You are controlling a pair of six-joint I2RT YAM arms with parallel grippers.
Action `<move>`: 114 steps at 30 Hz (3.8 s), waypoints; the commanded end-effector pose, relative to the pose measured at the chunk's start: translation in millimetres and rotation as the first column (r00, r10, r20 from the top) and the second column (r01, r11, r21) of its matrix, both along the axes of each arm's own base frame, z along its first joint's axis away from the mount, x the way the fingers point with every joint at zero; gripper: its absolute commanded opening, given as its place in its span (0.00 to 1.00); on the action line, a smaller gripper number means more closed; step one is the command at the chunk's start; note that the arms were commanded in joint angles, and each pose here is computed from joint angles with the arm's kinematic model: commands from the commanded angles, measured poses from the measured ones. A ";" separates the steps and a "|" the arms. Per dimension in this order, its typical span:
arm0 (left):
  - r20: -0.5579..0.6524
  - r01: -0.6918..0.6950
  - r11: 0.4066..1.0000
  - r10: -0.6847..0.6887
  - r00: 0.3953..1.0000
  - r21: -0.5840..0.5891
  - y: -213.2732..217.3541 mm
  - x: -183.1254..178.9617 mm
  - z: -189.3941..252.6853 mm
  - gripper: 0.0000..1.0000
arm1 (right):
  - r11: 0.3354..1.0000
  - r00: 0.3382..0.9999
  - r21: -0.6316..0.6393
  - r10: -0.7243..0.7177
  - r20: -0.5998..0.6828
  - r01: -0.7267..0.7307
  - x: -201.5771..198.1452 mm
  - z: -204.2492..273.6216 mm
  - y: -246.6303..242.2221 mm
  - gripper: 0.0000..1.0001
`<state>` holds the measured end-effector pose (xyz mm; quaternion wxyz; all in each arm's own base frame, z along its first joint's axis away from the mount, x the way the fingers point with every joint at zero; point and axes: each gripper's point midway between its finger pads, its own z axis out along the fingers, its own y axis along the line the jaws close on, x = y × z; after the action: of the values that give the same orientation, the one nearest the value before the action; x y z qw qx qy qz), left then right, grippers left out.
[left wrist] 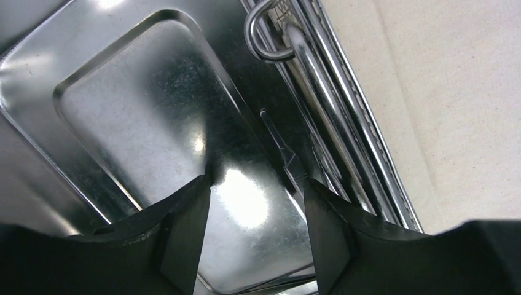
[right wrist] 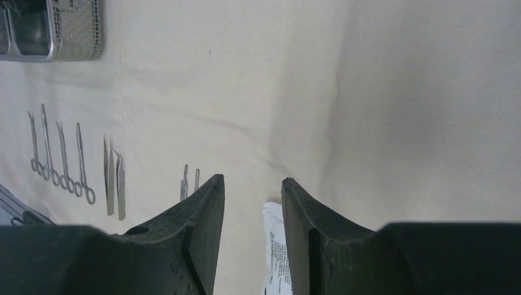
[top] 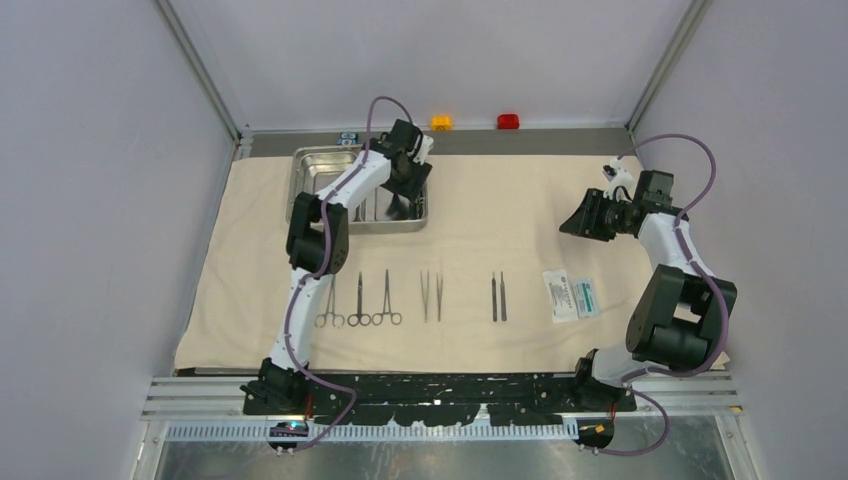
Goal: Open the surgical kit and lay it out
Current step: Adjust the medical item in the container.
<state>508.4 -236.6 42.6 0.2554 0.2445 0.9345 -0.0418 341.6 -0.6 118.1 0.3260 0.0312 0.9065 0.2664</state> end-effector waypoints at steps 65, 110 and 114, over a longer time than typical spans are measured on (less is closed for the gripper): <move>-0.044 -0.163 0.984 0.160 0.986 -0.069 10.0 -22.1 -56.8 0.42 | 1.000 0.999 0.009 0.000 0.033 -0.001 11.9 12.2 -2.3 0.45; -0.091 -0.104 0.894 0.071 0.993 -0.435 -26.6 -30.0 39.5 0.00 | 1.000 1.000 0.017 -0.009 0.025 0.008 12.8 11.8 -2.1 0.45; -0.102 -0.101 0.891 0.062 0.993 -0.443 -30.1 -29.0 35.1 0.00 | 1.000 1.000 0.014 -0.011 0.023 0.010 12.7 11.1 -2.9 0.45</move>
<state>477.9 -257.2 47.7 0.2495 0.1366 0.9334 -0.2188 343.1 1.0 114.9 0.3168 0.0419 0.9063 0.2765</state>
